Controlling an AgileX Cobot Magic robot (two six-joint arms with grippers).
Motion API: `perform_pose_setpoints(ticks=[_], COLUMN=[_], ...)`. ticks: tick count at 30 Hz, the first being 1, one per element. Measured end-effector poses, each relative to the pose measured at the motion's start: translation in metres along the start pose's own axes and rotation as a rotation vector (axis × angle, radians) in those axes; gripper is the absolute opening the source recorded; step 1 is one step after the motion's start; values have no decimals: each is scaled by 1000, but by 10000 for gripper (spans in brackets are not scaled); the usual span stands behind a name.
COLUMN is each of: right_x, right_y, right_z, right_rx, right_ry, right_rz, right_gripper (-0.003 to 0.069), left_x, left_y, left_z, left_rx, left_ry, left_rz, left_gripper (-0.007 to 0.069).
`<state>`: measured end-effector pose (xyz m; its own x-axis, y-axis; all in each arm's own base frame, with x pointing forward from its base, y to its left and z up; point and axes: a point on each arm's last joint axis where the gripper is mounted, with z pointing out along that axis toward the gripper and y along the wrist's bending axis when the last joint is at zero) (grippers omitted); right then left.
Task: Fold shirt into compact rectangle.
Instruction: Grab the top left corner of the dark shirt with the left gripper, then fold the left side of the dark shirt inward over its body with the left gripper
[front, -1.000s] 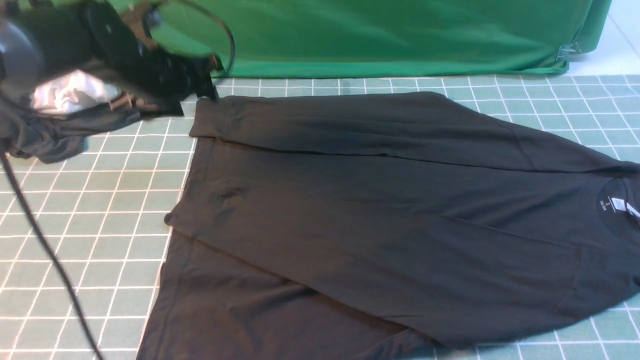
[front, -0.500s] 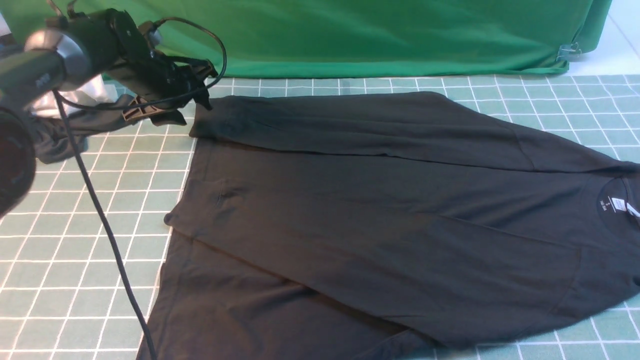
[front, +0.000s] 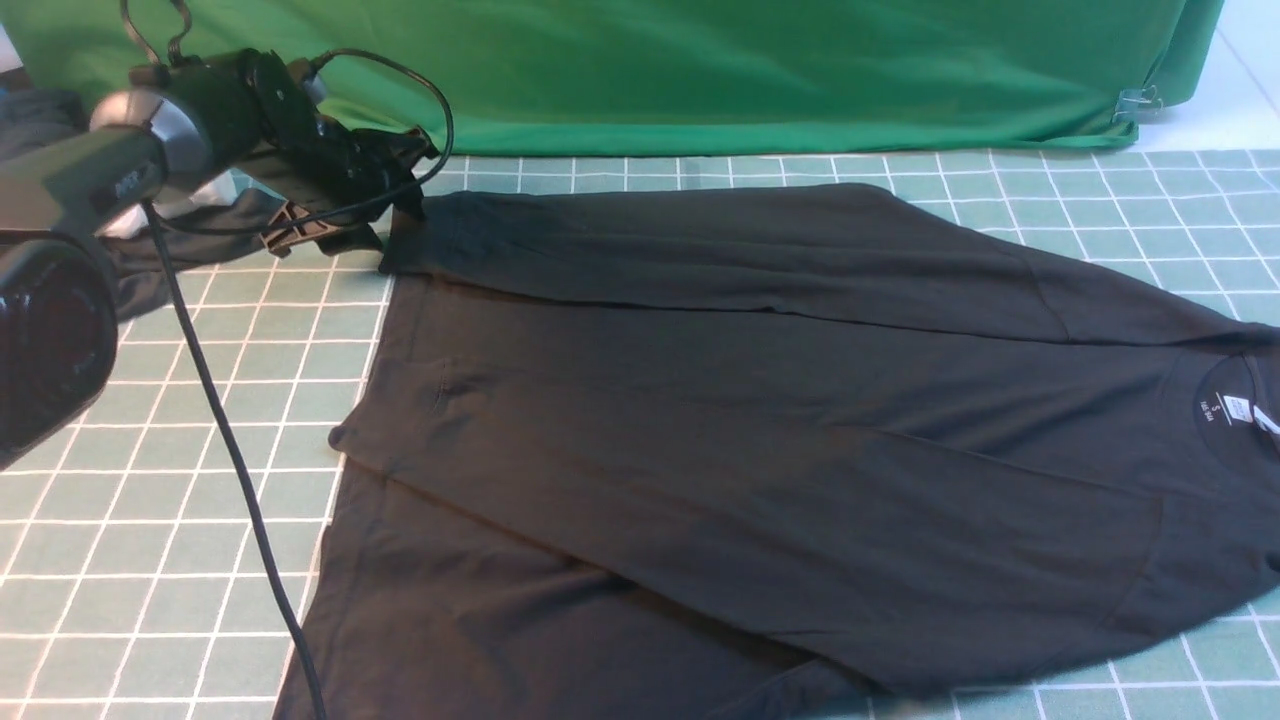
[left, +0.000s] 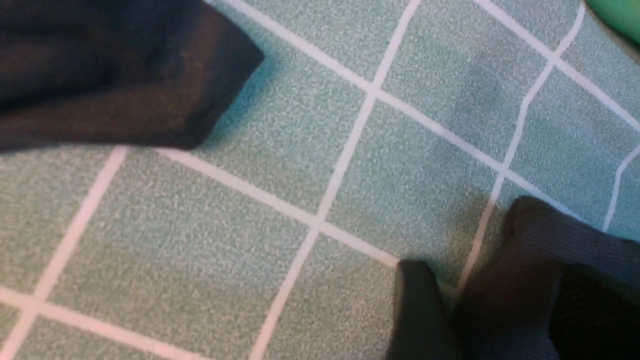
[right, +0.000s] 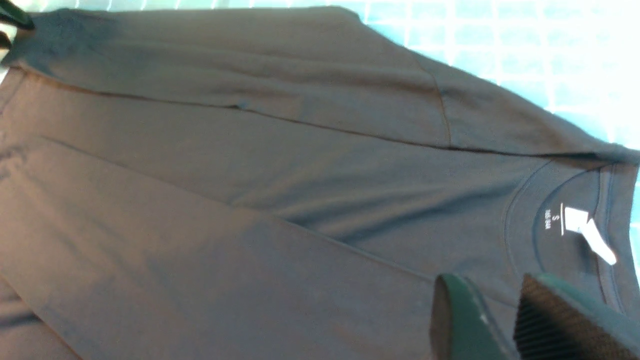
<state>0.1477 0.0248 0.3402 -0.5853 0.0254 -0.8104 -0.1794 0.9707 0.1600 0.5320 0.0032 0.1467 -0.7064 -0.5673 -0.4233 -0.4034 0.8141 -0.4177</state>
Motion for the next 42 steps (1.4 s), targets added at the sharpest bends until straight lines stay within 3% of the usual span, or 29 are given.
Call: perform_pose_setpoints(ticks=[3,7,10,20,30,37,42], right_x=[0,0,0,0,0,0,0], right_y=[0,0,0,0,0,0,0], right_z=[0,0,0,0,0,0,0], right_rx=[1,1,1,1,1,1,1], right_ry=[-4,-4,-4,-4,-5,-4,-4], right_rz=[0,0,2,2,0,0,0], right_gripper=[174,177,181,188,198,202,212], left_x=[1,3,1,-28,-11,34,72], left_y=[-1,-3,-5,-35,-53,-29,-15], left_z=[3,4,0,-78,-161,-177,-180], left_rx=[27,53,59,147,174,-33,-90], left_ry=[8,18,6,-124,134,353,437], left_rz=[18,106,171,200,181,218,219], left_gripper=[232,57,20,18,18,18,18])
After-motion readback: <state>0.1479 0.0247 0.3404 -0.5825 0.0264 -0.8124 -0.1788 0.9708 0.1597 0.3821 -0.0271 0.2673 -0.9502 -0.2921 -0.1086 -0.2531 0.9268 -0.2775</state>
